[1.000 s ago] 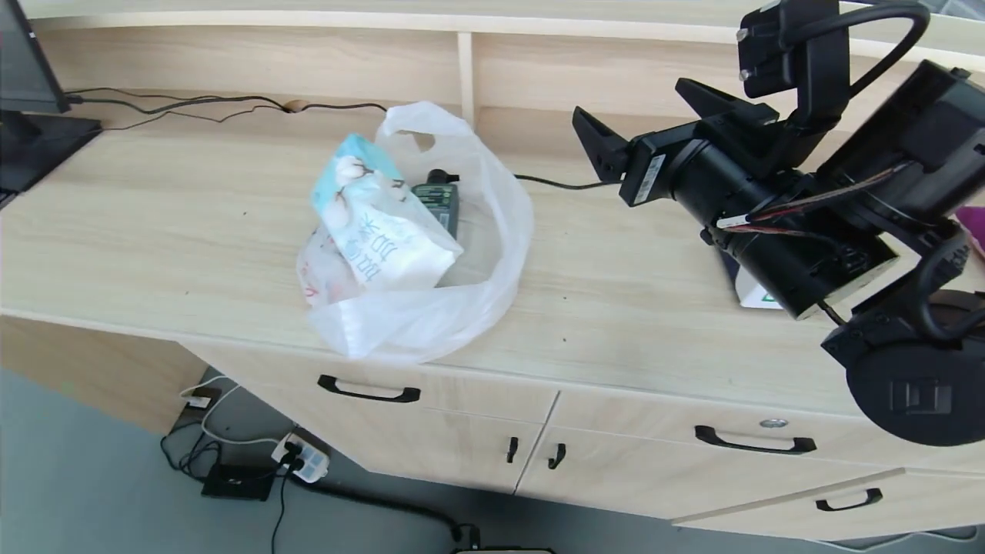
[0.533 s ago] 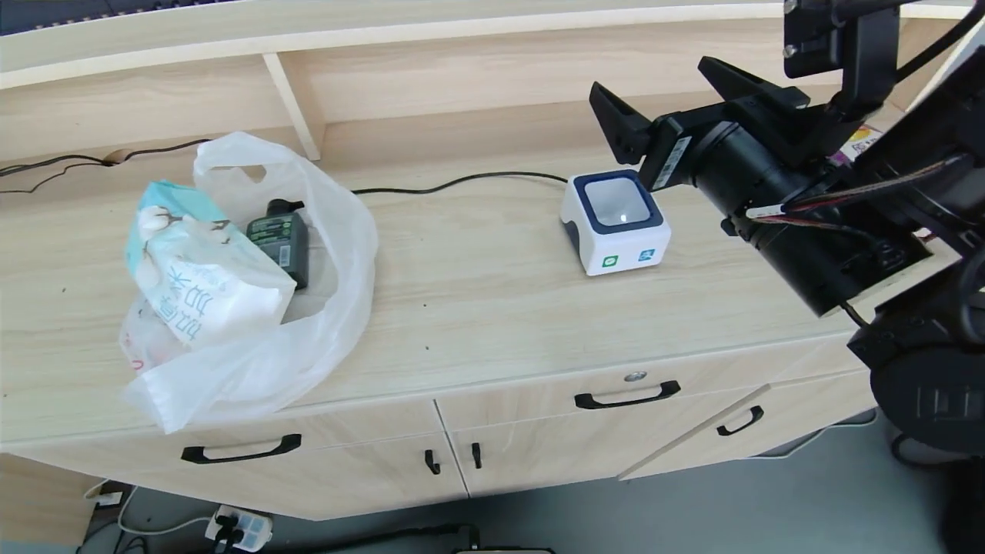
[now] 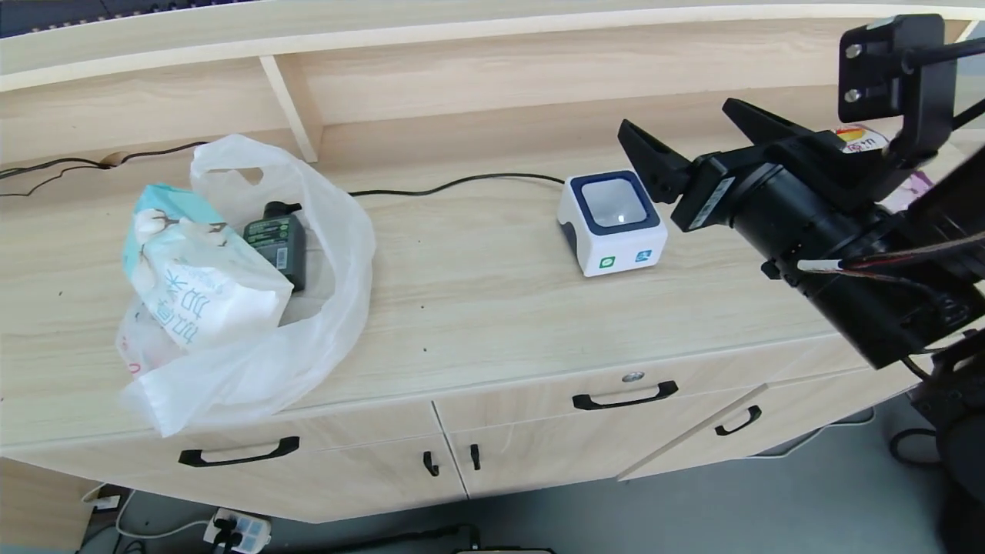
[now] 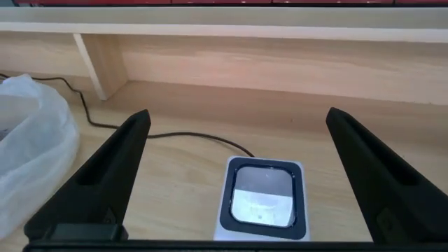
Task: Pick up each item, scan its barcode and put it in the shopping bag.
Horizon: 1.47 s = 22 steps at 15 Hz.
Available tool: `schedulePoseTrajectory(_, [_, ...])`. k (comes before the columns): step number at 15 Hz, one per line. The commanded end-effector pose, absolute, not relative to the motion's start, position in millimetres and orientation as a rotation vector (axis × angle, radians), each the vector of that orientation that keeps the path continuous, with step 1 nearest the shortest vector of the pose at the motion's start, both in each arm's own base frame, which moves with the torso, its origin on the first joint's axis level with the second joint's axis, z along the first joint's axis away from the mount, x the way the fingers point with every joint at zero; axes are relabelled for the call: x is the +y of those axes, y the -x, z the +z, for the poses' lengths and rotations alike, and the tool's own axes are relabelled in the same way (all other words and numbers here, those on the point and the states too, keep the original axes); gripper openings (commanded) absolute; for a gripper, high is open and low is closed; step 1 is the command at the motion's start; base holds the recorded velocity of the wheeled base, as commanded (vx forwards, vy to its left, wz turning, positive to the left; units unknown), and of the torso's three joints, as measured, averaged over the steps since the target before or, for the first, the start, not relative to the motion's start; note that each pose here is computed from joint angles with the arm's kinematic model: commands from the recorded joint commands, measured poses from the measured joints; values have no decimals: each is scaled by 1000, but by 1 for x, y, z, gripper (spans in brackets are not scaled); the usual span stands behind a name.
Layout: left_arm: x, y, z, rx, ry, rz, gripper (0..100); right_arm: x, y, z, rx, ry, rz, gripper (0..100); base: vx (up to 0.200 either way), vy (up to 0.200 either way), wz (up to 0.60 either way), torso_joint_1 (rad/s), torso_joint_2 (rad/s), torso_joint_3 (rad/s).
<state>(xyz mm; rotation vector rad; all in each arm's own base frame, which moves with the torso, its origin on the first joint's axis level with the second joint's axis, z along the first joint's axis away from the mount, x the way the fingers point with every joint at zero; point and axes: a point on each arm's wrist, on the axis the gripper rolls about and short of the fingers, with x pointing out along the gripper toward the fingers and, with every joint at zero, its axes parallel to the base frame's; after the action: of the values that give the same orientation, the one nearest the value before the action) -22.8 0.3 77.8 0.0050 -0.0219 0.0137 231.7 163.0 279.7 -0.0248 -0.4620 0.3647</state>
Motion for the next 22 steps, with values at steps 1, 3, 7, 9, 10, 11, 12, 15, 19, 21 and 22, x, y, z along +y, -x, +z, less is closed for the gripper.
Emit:
schedulePoseTrajectory(1, [0,23,78,-21,-8,14,100,158,-225,283,-474,26,358,100,0,-200,0,-12,2,12])
schedulePoseTrajectory(3, [0,23,78,-21,-8,14,100,154,-219,275,-452,67,351,100,0,-200,0,10,2,-2])
schedulePoseTrajectory(7, [0,23,78,-21,-6,14,100,148,-215,264,-411,71,348,100,0,-200,150,4,4,2])
schedulePoseTrajectory(9, [0,23,78,-21,-4,14,100,148,-216,265,-412,72,351,100,0,-200,600,2,5,5])
schedulePoseTrajectory(10, [0,23,78,-21,-6,15,100,148,-216,264,-410,73,351,100,0,-200,600,2,-2,-7])
schedulePoseTrajectory(11, [0,23,78,-21,-4,14,100,148,-216,264,-408,74,351,100,0,-200,600,-2,2,2])
schedulePoseTrajectory(12, [0,23,78,-21,-3,15,100,148,-215,265,-411,72,349,100,0,0,0,0,0,0])
schedulePoseTrajectory(15, [0,23,78,-21,-3,14,100,148,-215,268,-421,67,349,100,0,0,0,0,0,0])
schedulePoseTrajectory(19, [0,23,78,-23,-3,14,100,148,-215,269,-427,67,356,100,0,0,0,0,0,0])
schedulePoseTrajectory(21, [0,23,78,-23,-3,15,100,148,-215,270,-433,67,353,100,0,0,0,0,0,0])
schedulePoseTrajectory(22, [0,23,78,-23,-3,15,100,148,-215,272,-440,67,349,100,0,0,0,0,0,0])
